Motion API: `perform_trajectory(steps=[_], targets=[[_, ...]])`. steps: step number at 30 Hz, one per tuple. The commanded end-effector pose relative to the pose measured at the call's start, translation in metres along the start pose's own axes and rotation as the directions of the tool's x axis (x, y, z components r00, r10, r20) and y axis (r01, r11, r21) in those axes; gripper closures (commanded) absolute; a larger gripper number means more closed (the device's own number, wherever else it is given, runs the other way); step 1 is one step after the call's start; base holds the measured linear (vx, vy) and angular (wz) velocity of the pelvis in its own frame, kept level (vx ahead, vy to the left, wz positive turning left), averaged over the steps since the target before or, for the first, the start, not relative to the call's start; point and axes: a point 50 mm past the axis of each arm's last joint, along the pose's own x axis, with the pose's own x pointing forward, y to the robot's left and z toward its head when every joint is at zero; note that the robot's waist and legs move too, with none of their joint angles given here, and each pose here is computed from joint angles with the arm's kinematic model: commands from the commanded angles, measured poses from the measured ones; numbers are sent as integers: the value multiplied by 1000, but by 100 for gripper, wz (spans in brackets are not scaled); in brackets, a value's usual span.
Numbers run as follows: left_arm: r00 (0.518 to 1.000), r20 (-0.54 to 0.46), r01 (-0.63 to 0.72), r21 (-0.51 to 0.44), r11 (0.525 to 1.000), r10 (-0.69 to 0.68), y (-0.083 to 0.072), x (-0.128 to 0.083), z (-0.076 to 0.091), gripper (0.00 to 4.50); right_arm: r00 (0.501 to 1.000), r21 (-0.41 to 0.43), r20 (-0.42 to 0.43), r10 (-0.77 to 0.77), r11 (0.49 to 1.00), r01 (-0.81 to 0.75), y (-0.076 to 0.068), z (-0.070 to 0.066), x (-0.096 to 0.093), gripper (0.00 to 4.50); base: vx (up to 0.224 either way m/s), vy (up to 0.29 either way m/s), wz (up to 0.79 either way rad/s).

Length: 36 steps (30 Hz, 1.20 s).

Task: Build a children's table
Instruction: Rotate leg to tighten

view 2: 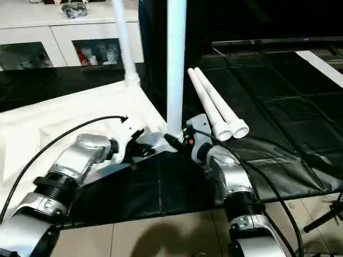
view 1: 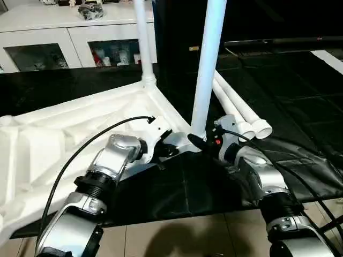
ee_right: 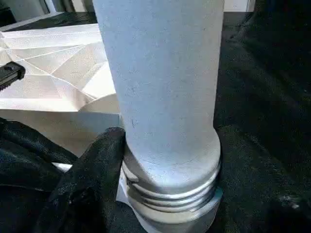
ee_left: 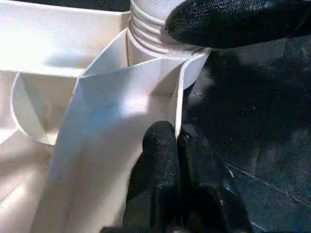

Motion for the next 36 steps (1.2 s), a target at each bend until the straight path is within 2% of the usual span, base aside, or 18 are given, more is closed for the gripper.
perform_trajectory(steps=[1,7,8,10,13,14,19,23,24,26,29,32,36], targets=[[995,88,-51,54,997,46,1,-4,17,450,991,3,-36,125,992,-125,23,-10,10,152,0,0,0],[997,68,-34,92,995,27,1,-7,10,450,991,0,-14,130,992,-130,11,-6,1,99,0,0,0],[998,64,-22,109,994,15,0,-8,9,450,990,-8,-10,140,990,-140,8,-4,-2,99,0,0,0],[998,55,-4,117,993,-3,0,-10,6,450,987,-31,-7,161,986,-161,5,-2,-7,67,0,0,0],[998,45,38,153,988,-45,1,-15,1,450,974,-79,-2,228,971,-227,-6,5,-20,55,0,0,0],[998,44,42,158,987,-49,1,-16,0,450,972,-83,-2,236,968,-235,-7,6,-21,31,0,0,0],[987,28,150,202,968,-159,-1,-23,-4,450,937,-152,-49,346,925,-349,-18,15,-38,6,0,0,0],[980,10,192,233,953,-200,-2,-26,-7,450,922,-165,-77,381,907,-388,-20,17,-42,6,0,0,0],[967,-33,251,265,931,-251,-4,-29,-11,450,887,-173,-132,442,871,-460,-22,20,-46,6,0,0,0],[955,-66,296,283,912,-289,-5,-32,-14,450,857,-178,-173,485,841,-511,-22,22,-49,6,0,0,0],[944,-91,331,297,896,-318,-6,-34,-16,450,835,-186,-204,512,817,-546,-21,23,-49,6,0,0,0],[920,-136,392,323,861,-368,-8,-37,-17,450,796,-209,-257,548,772,-600,-17,22,-47,6,0,0,0],[890,-175,457,342,821,-421,-13,-38,-18,450,746,-198,-296,597,726,-659,-10,19,-44,6,0,0,0]])
